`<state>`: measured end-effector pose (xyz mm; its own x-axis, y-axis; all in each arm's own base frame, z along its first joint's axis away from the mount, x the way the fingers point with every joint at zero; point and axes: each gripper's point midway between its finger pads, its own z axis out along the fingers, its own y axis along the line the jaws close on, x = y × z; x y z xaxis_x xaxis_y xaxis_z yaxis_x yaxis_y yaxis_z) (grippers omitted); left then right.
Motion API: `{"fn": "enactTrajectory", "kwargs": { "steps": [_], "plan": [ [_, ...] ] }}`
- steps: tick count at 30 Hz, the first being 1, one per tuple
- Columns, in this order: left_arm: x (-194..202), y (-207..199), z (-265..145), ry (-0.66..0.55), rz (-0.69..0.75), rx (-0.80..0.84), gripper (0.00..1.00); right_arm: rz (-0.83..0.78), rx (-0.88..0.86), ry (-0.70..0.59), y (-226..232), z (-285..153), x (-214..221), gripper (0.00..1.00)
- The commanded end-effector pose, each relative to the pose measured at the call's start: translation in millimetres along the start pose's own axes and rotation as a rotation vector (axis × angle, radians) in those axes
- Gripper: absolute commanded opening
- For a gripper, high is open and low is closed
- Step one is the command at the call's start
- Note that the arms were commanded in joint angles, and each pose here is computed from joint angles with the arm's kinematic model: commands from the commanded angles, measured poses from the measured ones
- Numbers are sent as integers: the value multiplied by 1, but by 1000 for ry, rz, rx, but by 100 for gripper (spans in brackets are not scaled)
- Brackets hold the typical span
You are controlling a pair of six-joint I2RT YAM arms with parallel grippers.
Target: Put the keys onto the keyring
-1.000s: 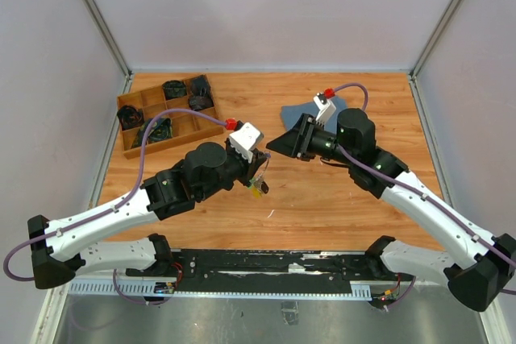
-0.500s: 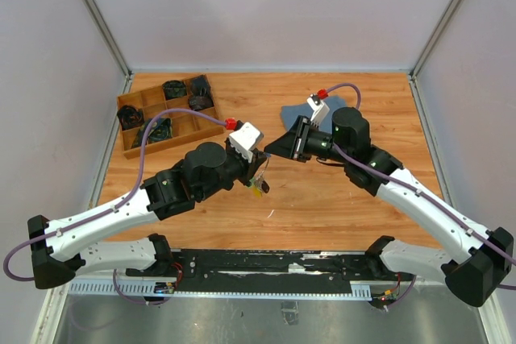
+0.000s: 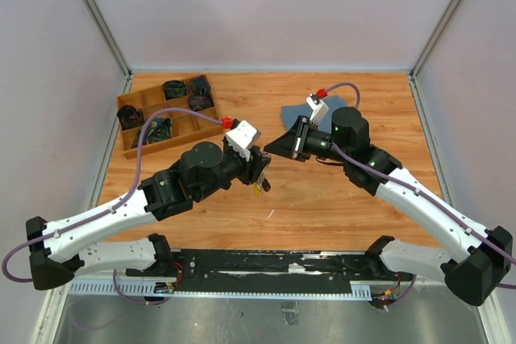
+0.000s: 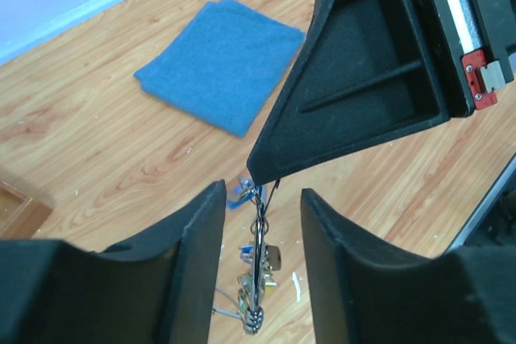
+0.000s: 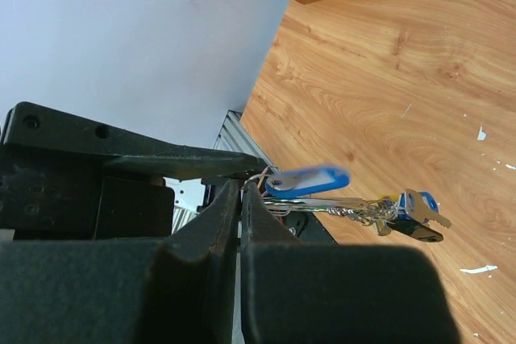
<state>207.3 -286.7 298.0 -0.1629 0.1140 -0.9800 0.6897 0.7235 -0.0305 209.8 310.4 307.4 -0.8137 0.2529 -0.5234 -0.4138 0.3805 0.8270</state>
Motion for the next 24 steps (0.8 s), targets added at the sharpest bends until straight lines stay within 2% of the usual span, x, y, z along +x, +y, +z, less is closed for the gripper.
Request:
{"fn": "enactTrajectory", "kwargs": {
  "steps": [1,5,14,21,24],
  "plan": [
    [-17,2,-6,-68,-32,-2,50,-52,-64,-62,24,-7,-10,1],
    [-12,2,-7,-56,-38,4,50,-58,-49,-92,24,-10,-15,1],
    [2,0,-9,-21,-28,23,43,-76,-40,-107,25,-13,-19,1],
    [2,0,-11,-17,-19,23,21,-87,-30,-107,23,-13,-19,0],
    [3,1,-11,-12,-14,19,18,-92,-30,-110,23,-13,-19,1]
  ]
}}
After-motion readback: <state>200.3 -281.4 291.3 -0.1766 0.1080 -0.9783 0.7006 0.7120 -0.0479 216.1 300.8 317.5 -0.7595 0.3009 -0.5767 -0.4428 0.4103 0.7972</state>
